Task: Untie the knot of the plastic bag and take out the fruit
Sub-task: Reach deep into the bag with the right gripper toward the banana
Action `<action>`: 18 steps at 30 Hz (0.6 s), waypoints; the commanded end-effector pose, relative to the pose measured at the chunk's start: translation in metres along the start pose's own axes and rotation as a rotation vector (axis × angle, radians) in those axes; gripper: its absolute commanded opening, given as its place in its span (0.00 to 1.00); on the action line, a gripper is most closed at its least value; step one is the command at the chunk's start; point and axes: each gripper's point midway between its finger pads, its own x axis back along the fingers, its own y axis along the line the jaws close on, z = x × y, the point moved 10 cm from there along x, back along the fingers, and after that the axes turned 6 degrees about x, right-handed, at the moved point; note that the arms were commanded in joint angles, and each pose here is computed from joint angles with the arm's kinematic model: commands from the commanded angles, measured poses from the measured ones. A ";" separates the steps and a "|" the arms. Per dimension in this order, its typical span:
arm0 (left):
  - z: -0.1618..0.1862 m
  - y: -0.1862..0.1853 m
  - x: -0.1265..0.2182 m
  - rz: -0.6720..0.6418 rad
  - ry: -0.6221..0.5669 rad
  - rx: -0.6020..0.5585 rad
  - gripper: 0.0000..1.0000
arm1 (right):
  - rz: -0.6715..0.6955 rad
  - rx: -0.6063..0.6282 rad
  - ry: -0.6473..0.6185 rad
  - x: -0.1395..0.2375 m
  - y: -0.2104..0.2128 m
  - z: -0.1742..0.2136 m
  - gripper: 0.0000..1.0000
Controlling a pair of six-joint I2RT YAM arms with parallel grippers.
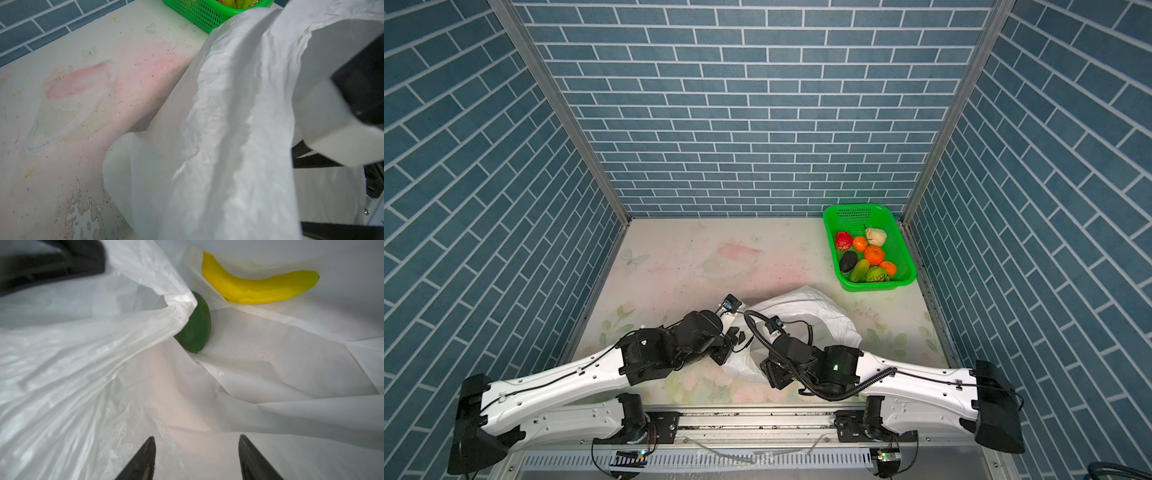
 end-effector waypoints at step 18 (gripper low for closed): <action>-0.024 -0.013 0.006 0.114 -0.078 0.006 0.00 | -0.101 -0.230 0.095 -0.033 -0.036 -0.011 0.69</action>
